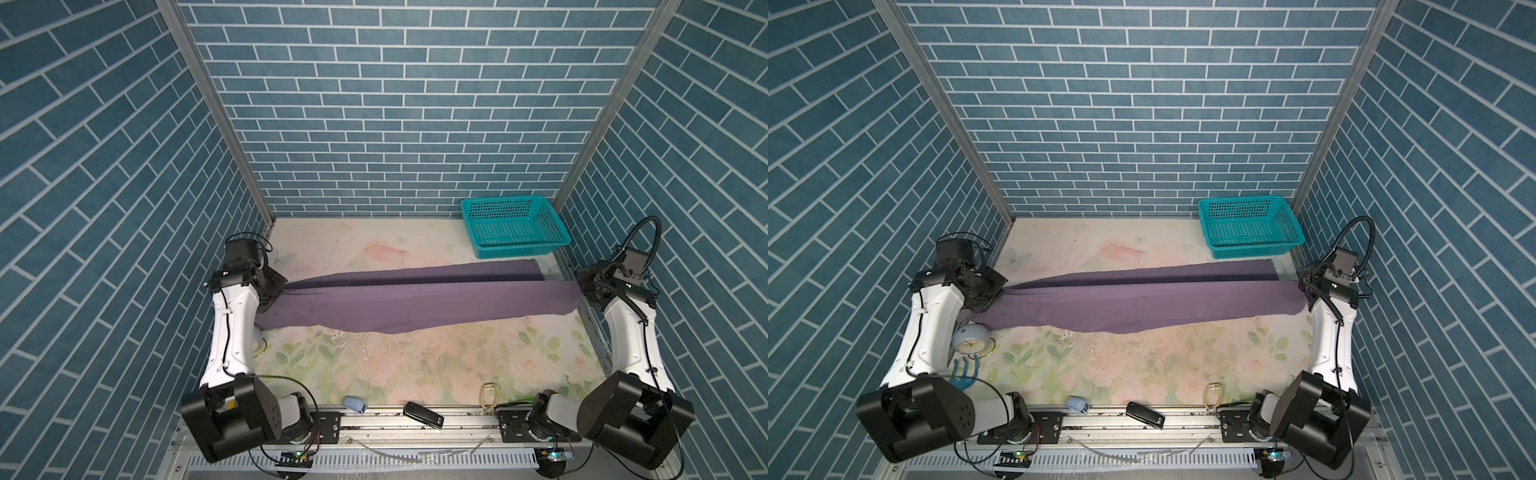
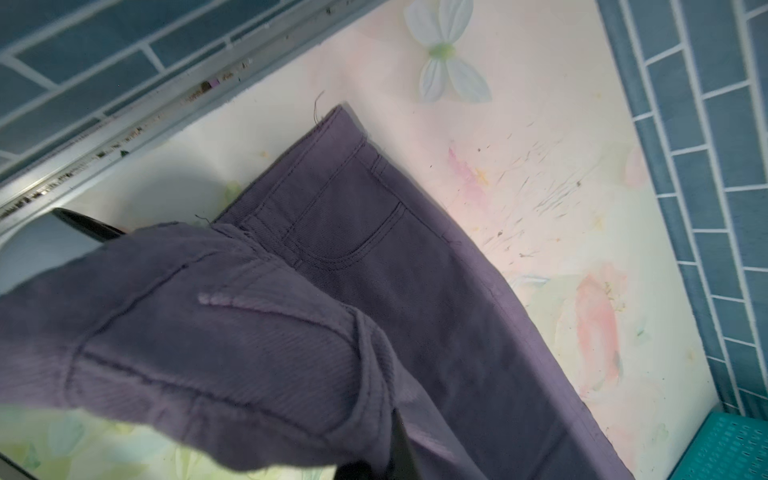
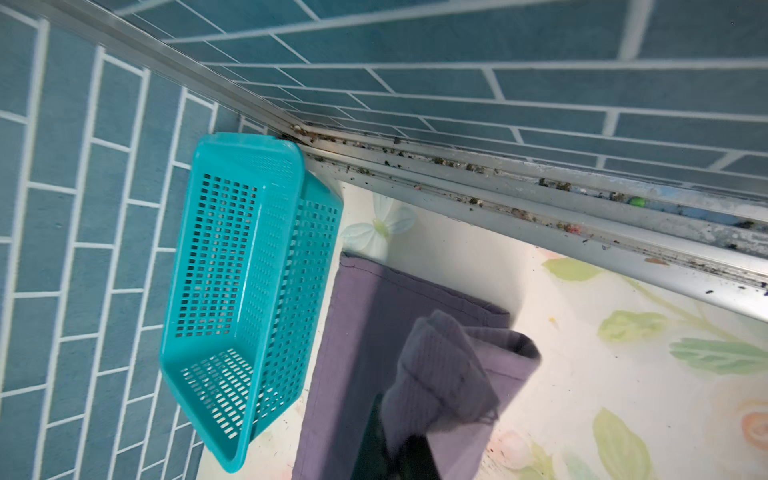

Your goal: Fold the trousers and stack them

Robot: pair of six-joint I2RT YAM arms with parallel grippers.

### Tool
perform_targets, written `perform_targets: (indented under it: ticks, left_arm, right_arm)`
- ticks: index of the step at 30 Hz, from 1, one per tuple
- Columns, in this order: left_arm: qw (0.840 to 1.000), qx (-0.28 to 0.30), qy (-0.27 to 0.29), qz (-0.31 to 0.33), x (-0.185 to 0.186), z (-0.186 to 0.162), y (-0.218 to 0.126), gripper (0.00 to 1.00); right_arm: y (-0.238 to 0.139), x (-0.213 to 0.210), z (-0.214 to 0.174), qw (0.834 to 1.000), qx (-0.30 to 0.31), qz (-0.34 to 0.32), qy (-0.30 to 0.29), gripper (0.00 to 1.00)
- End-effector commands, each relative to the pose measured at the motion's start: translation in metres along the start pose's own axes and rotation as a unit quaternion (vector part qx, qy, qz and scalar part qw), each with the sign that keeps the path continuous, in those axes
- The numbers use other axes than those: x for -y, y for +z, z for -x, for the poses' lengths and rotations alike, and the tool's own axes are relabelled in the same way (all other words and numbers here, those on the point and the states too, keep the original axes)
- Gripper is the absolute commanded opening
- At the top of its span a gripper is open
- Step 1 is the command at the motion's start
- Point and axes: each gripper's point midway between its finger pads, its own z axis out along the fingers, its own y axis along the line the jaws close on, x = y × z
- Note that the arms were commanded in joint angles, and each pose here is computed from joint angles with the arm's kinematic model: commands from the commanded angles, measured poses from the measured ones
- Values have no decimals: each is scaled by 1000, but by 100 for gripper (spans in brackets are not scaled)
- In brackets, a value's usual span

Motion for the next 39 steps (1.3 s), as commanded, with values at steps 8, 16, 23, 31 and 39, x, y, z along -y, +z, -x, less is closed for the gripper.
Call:
perform_targets:
  ticks: [8, 16, 23, 31, 39]
  left_arm:
    - [993, 107, -7, 52, 5, 62, 12, 0]
    - [985, 165, -2, 57, -26, 46, -51, 0]
    - [985, 159, 0, 69, -48, 29, -57, 0]
    - [986, 147, -4, 73, -34, 45, -32, 0]
    - [992, 101, 18, 67, 14, 63, 25, 0]
  right_arm:
    - [-3, 11, 74, 988, 147, -39, 8, 0]
    - [-46, 37, 77, 981, 188, -53, 13, 0]
    - [-63, 70, 71, 976, 202, -78, 32, 0]
    - [-36, 54, 84, 980, 184, -63, 37, 0]
    - [32, -4, 76, 987, 146, -57, -32, 0]
